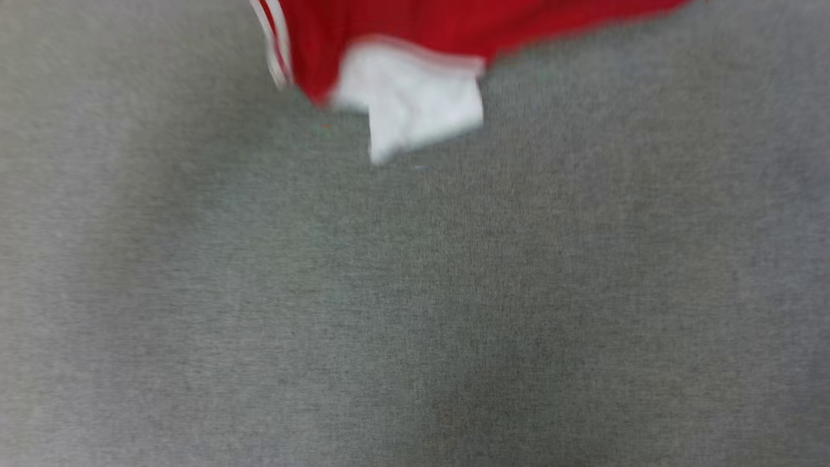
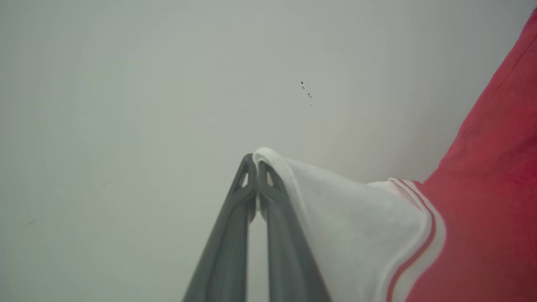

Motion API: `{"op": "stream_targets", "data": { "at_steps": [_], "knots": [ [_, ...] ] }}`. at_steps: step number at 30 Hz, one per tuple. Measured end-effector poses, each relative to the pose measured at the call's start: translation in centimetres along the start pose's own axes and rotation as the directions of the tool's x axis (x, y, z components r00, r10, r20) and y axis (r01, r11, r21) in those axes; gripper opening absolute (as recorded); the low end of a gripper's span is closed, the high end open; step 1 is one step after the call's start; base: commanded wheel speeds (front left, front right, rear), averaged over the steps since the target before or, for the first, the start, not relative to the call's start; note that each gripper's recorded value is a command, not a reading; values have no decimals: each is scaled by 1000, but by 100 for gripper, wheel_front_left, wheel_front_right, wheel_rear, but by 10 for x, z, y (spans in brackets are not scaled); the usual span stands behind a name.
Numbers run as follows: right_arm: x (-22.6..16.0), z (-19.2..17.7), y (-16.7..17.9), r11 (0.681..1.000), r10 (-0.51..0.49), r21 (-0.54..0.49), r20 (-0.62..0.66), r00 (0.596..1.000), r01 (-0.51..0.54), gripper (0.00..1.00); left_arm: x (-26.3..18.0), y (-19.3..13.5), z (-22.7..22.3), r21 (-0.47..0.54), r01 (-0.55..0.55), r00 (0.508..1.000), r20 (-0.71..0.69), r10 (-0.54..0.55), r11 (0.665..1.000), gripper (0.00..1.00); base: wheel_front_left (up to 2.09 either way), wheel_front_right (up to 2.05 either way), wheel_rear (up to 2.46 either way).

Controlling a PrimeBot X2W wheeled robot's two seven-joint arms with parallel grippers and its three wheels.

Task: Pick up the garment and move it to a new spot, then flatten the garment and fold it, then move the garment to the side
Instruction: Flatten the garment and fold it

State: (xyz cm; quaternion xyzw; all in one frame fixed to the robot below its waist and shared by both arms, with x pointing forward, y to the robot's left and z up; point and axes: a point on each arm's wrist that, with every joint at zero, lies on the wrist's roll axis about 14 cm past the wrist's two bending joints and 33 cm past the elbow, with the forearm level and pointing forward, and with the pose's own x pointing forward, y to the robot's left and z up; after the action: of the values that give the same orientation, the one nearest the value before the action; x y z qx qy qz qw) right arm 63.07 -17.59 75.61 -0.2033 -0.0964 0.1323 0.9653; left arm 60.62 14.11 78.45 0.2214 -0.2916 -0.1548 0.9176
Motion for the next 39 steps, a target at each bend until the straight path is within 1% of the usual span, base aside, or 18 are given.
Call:
{"op": "stream_targets", "data": {
  "at_steps": [5, 8, 12, 16, 22, 25, 28, 34, 39],
  "knots": [
    [32, 5, -16, 997, -67, -45, 55, 996, 69, 0, 39, 18, -11, -15, -42, 999, 21, 42, 999, 0, 0, 0, 0],
    [48, 11, -22, 994, -91, -44, 94, 991, 95, 0, 58, 26, -7, 1, -54, 997, 56, 54, 999, 0, 0, 0, 0],
    [63, 15, -29, 991, -115, -59, 109, 987, 122, 0, 73, 41, 1, 17, -83, 993, 91, 81, 996, 0, 0, 0, 0],
    [74, 18, -35, 989, -132, -50, 119, 984, 139, 0, 80, 47, 3, 31, -88, 991, 99, 84, 996, 0, 0, 0, 0],
    [92, -12, -25, 993, -111, -34, 70, 991, 113, 0, 80, 42, -29, 27, -70, 997, 37, 69, 997, 0, 0, 0, 0],
    [98, -33, -16, 995, -91, -24, 34, 995, 92, 0, 77, 39, -50, 9, -64, 998, 2, 64, 998, 0, 0, 0, 0],
    [100, -59, -8, 997, -71, -13, -8, 997, 71, 0, 69, 27, -78, -15, -43, 998, -52, 42, 999, 0, 0, 0, 0],
    [91, -108, 22, 999, -5, 39, -94, 996, 9, 0, 45, 2, -120, -81, -13, 990, -144, 2, 997, 0, 0, 0, 0],
    [70, -144, 57, 993, 73, 100, -146, 987, -58, 0, 9, -24, -156, -145, 9, 969, -244, -45, 989, 0, 0, 0, 0]
  ]
}}
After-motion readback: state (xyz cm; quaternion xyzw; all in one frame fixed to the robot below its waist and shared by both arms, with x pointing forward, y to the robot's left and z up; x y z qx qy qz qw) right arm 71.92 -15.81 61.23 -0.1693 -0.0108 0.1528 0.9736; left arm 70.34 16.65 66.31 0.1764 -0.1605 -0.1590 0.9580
